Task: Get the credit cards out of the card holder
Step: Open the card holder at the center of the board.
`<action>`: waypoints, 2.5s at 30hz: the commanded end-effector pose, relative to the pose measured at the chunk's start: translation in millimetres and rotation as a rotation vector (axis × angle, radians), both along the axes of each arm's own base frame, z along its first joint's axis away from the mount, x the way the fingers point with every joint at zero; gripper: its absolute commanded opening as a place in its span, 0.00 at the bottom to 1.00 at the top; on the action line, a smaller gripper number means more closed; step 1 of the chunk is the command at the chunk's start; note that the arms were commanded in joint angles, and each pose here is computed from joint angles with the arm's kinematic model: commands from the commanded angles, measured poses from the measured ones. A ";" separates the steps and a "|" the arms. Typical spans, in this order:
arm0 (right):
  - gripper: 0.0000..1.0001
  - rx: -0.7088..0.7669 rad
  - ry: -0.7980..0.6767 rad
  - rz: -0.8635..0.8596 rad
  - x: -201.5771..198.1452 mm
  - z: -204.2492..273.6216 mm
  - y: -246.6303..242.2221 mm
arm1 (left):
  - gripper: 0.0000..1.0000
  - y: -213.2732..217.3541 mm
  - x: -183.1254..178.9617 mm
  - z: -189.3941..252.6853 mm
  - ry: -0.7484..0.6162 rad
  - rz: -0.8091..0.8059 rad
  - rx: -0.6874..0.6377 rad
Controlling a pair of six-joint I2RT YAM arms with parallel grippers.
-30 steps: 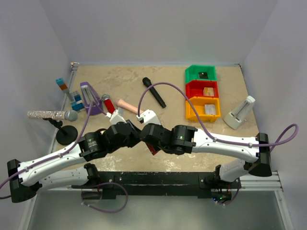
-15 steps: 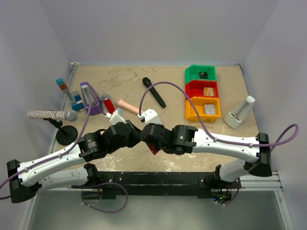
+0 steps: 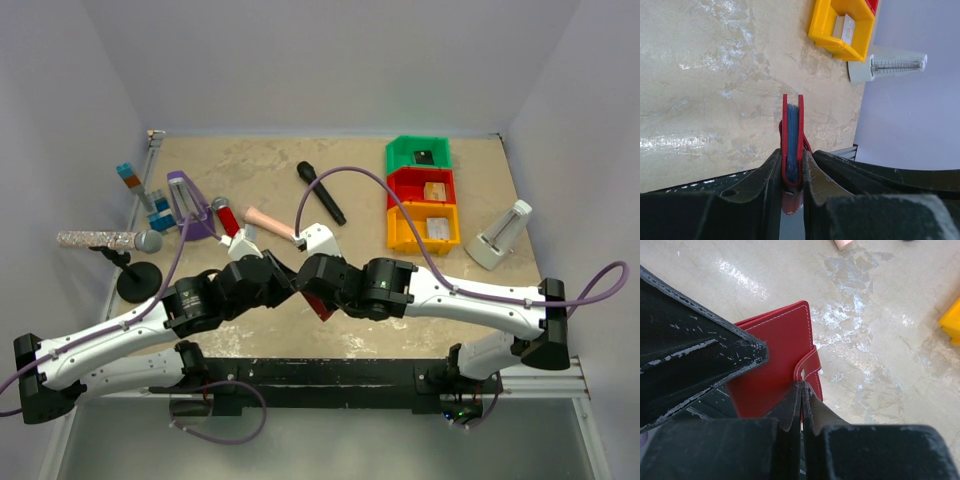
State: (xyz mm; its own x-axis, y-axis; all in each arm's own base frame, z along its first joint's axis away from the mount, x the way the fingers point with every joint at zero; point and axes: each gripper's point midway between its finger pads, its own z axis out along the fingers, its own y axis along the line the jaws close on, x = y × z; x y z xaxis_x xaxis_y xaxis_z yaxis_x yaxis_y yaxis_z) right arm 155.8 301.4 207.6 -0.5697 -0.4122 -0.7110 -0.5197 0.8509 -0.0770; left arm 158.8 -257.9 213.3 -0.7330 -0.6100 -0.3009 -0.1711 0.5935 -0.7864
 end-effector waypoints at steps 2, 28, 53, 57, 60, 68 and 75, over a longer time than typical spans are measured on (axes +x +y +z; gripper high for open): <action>0.00 -0.064 -0.058 -0.079 15.0 5.7 -30.3 | 0.00 -5.6 -1.3 24.0 -0.029 -0.006 -0.091; 0.60 0.112 -0.105 0.138 -7.9 33.9 -0.3 | 0.00 -6.2 2.7 23.3 -0.032 0.002 -0.055; 0.48 -0.108 -0.057 0.059 -1.7 2.2 8.2 | 0.00 -10.7 -3.1 36.7 -0.057 -0.039 -0.122; 0.45 -0.137 -0.059 0.049 0.0 -1.0 5.8 | 0.00 -10.8 -3.7 36.7 -0.058 -0.043 -0.124; 0.43 -0.147 -0.062 0.046 0.7 -2.3 4.4 | 0.00 -10.7 -4.1 38.0 -0.059 -0.044 -0.128; 0.33 -0.147 -0.066 0.033 4.3 -2.5 2.1 | 0.00 -11.9 -5.3 37.2 -0.060 -0.053 -0.136; 0.18 -0.143 -0.062 0.045 3.2 -3.9 3.6 | 0.00 -13.0 -6.0 37.8 -0.064 -0.060 -0.143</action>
State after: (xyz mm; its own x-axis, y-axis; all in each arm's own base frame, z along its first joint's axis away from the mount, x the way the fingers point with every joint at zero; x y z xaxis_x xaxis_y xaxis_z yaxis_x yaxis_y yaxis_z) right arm 152.6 309.5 198.5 -0.5044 -0.5478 -0.6674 -0.5742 0.7901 -0.2146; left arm 155.6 -255.0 210.0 -0.7424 -0.5888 -0.3197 -0.1490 0.6104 -0.7780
